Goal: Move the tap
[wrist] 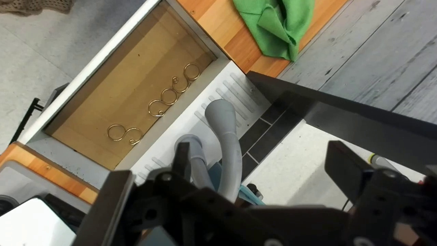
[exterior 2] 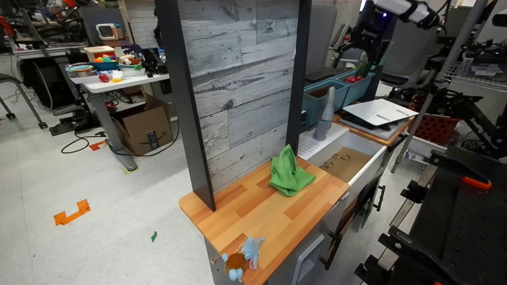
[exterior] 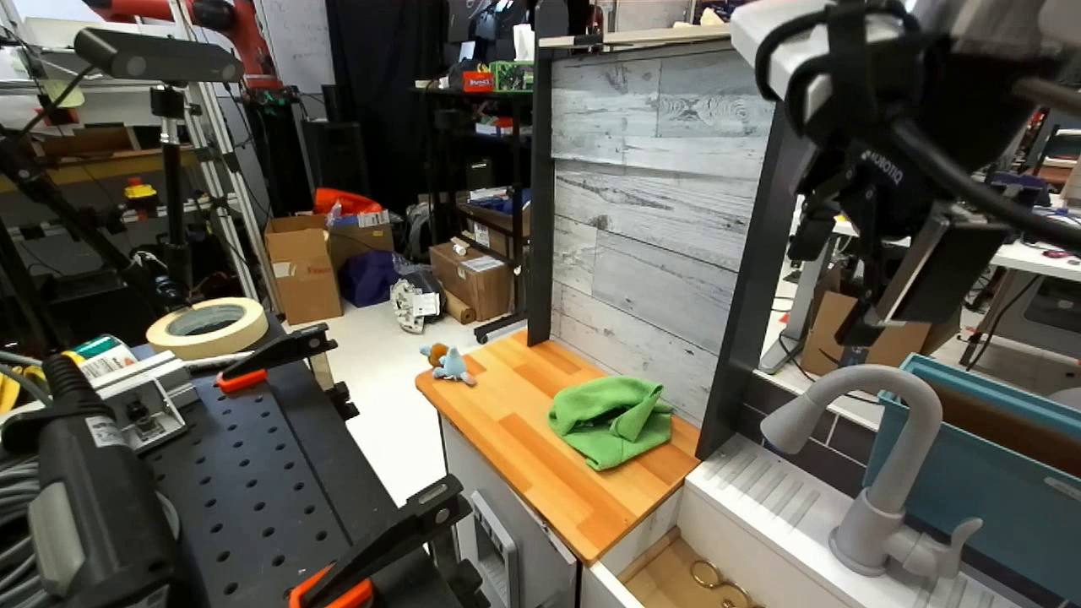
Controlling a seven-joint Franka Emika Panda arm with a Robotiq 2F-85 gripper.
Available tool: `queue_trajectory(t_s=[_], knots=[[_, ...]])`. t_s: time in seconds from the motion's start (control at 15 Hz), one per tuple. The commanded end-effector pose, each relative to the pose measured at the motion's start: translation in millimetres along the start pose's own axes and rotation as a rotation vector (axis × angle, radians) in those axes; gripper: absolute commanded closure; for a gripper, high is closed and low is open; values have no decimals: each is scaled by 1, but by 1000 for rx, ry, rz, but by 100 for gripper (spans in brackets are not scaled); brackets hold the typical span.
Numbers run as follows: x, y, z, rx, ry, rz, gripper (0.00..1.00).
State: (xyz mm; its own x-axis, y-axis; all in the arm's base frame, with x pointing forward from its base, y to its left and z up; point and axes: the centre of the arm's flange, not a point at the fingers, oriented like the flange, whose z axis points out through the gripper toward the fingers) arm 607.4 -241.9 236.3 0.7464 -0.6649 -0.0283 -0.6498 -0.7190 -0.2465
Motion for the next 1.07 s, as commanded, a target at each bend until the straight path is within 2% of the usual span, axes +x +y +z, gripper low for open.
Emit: queue_trajectory(t_s=[0.0, 0.27, 0.8, 0.87, 1.0], knots=[[36, -9, 34, 50, -13, 43, 0], [45, -10, 60, 42, -20, 92, 0], [64, -12, 80, 21, -20, 197, 0], [66, -13, 82, 19, -19, 209, 16], [69, -14, 83, 19, -14, 232, 33]])
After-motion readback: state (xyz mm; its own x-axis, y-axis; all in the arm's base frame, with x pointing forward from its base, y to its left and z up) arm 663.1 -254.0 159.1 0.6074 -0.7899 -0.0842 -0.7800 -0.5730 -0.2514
